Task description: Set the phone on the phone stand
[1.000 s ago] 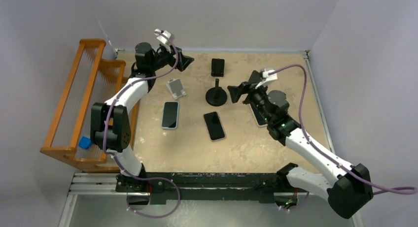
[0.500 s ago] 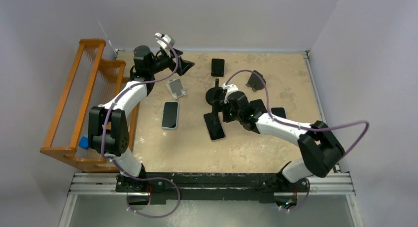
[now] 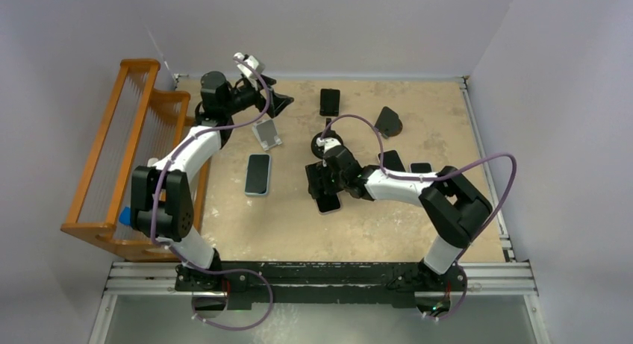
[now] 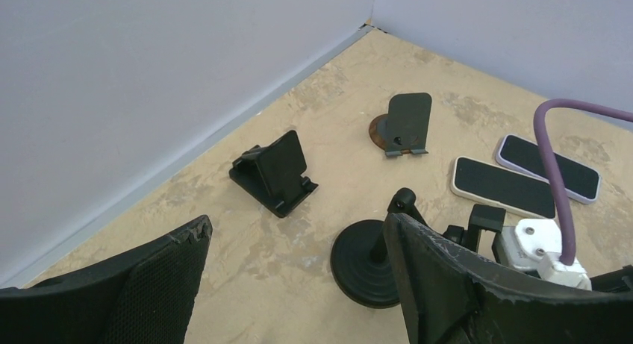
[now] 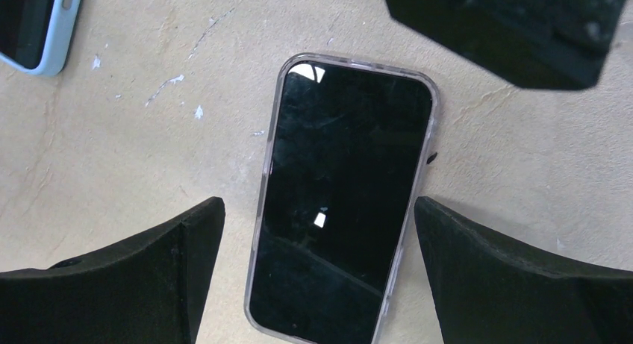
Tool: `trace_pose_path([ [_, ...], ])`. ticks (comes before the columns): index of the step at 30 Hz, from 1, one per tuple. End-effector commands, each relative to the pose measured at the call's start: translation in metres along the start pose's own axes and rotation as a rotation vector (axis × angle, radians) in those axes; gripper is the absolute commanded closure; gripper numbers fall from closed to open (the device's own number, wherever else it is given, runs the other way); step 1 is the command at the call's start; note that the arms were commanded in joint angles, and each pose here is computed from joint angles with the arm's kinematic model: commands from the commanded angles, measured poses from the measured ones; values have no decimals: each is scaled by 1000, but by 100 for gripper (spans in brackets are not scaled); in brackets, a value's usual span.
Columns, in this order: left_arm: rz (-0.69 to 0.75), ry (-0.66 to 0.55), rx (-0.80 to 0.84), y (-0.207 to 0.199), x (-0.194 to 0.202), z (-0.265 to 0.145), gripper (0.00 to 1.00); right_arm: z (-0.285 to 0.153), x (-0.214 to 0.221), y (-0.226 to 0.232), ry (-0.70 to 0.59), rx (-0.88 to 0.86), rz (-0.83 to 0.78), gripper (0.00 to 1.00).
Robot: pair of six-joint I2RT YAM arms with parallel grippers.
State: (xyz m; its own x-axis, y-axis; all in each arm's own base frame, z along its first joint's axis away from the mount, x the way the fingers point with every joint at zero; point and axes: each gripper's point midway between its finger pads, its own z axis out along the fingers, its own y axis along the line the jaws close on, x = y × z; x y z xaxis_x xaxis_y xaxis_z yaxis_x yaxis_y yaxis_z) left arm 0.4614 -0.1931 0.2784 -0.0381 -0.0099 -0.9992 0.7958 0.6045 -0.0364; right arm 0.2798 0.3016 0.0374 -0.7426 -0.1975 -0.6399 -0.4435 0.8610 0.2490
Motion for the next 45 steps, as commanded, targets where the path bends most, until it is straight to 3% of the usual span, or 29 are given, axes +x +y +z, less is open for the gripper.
trace_pose_path([
  [1, 43, -42, 10, -9, -18, -6, 15, 2, -11, 2, -27, 39, 3, 1],
  [13, -46, -37, 5, -22, 2, -17, 15, 10, 15, -2, 20, 173, -66, 15],
  [18, -127, 4, 56, -59, 28, -15, 18, 15, 38, -7, 52, 240, -116, 18],
  [24, -253, 97, 86, -106, 79, -18, 20, 21, 56, -2, 76, 256, -127, 38],
  [27, -297, 134, 63, -112, 92, -24, 21, 24, 63, 0, 94, 278, -143, 53],
  [30, -347, 184, -4, -107, 114, -31, 21, 26, 68, 0, 102, 305, -144, 62],
  [35, -424, 261, -79, -102, 145, -39, 21, 16, 58, 19, 26, 197, -78, 79],
  [41, -546, 338, -27, -109, 166, -31, 20, -16, 19, 45, -177, 28, -21, 82],
  [45, -651, 390, 83, -125, 172, -25, 21, -33, -4, 44, -287, 24, -14, 81],
])
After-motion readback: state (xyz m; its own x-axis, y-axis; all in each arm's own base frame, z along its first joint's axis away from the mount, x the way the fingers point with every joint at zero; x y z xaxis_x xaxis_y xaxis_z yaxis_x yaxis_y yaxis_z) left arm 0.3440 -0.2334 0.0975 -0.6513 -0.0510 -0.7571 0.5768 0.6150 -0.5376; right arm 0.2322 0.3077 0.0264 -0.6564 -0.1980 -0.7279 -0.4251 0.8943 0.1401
